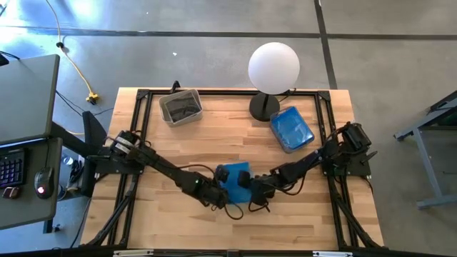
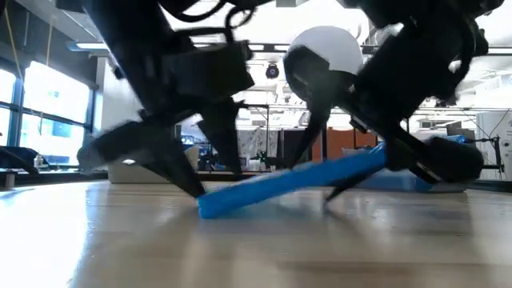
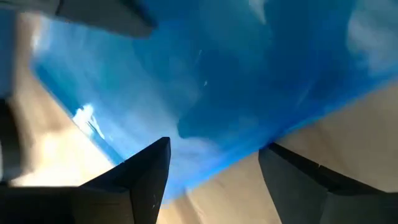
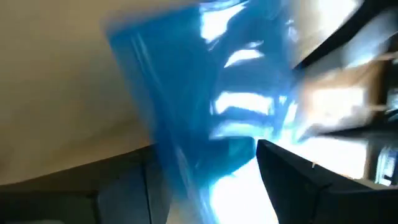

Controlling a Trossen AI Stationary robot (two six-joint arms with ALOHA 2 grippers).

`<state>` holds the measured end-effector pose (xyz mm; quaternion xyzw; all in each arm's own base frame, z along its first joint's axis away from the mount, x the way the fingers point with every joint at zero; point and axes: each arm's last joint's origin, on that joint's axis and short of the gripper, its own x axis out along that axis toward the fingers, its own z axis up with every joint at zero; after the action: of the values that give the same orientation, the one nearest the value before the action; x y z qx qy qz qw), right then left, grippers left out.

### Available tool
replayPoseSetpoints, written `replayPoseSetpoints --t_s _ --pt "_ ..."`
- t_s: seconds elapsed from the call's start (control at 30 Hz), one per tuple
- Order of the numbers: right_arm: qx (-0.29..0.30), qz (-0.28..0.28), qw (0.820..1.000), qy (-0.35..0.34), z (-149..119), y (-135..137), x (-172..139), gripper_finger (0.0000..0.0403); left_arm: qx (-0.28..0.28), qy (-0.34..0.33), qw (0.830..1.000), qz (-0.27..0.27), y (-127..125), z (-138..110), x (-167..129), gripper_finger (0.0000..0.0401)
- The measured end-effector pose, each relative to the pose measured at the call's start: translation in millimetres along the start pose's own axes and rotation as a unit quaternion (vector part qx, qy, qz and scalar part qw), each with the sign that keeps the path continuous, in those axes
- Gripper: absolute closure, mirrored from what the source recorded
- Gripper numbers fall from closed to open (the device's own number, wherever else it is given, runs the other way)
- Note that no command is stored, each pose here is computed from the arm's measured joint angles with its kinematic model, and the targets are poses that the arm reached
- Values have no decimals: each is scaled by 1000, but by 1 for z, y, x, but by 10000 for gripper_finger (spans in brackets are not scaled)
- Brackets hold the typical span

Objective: Pick & place jewel cases by type
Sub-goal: Put the blue CD case into the gray bin

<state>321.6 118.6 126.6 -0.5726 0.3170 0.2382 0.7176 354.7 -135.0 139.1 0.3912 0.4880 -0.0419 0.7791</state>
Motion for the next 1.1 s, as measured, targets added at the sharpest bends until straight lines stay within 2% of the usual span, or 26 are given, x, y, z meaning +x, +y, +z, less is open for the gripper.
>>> replayPoseSetpoints --t_s 0.13,0.27,0.37,0.53,0.67,0.83,1.0,1.1 --pt "29 -35 999 5 5 -4 -2 198 -19 -3 999 37 3 2 2 160" --pt "16 -83 996 16 10 -10 -6 199 -22 -12 999 39 4 4 3 160" --pt "13 -78 997 24 9 -9 -6 199 -33 -8 998 46 4 3 3 160" --pt "47 -56 997 36 7 -3 -5 207 -55 -1 997 55 4 2 3 160" --pt "45 -47 997 45 9 1 -7 242 -74 -2 996 55 4 2 3 160" --pt "35 -58 996 58 14 4 -9 311 -101 0 993 53 3 1 3 160" --pt "53 -115 983 135 15 5 -13 374 -149 16 987 50 2 -3 2 160" --pt "66 -152 967 191 14 8 -16 393 -181 37 981 50 1 -7 1 160"
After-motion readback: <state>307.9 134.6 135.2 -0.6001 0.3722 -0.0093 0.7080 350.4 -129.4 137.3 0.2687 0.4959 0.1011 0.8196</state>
